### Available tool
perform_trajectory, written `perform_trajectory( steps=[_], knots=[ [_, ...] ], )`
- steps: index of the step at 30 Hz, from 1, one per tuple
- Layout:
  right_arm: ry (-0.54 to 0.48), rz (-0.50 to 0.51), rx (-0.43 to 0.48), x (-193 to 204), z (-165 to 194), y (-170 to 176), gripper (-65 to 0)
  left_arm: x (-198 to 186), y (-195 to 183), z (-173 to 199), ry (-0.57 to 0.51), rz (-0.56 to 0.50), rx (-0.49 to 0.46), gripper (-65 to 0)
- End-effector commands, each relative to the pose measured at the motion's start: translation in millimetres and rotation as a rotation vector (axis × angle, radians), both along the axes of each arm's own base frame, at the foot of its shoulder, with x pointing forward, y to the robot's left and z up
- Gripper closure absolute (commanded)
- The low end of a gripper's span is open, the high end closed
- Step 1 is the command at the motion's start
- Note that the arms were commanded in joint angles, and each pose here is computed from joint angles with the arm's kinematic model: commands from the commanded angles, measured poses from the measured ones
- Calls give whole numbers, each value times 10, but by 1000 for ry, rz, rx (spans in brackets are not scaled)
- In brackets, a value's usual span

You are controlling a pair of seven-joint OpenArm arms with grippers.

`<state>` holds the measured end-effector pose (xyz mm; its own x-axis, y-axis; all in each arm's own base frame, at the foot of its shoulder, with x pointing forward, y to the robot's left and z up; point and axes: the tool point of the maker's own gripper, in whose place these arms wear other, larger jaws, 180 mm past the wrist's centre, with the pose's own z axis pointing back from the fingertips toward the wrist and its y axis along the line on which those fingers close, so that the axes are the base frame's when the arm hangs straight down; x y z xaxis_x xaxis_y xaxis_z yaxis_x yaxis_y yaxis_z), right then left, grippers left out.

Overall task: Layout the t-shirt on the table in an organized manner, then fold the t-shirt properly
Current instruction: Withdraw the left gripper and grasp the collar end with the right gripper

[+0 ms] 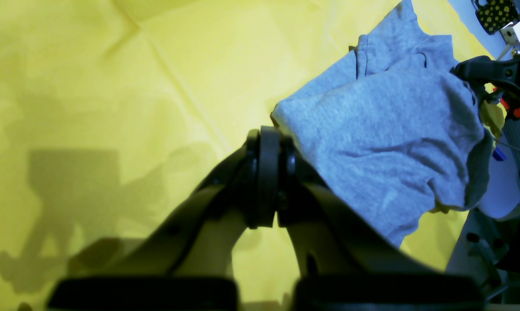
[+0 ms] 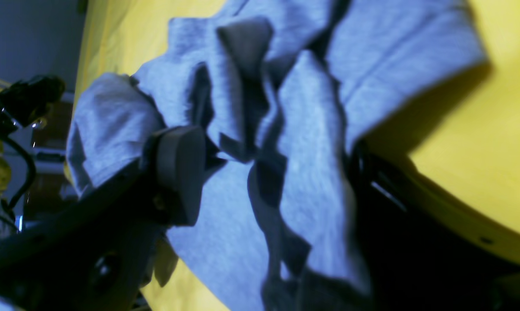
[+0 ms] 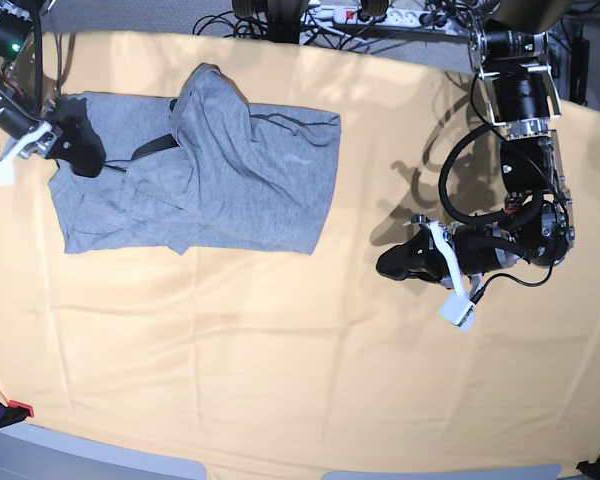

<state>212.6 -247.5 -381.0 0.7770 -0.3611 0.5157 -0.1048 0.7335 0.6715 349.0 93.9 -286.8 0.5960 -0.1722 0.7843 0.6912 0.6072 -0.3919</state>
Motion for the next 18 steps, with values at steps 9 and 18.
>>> perform_trajectory(
  steps=[9,18],
  knots=[
    [-11,32,-24,101,46,20,-173,81,-2,194,-57,-2,-27,0],
    [-93,42,-43,442,255,9,0,86,-7,212,-77,-10,-28,0]
  ],
)
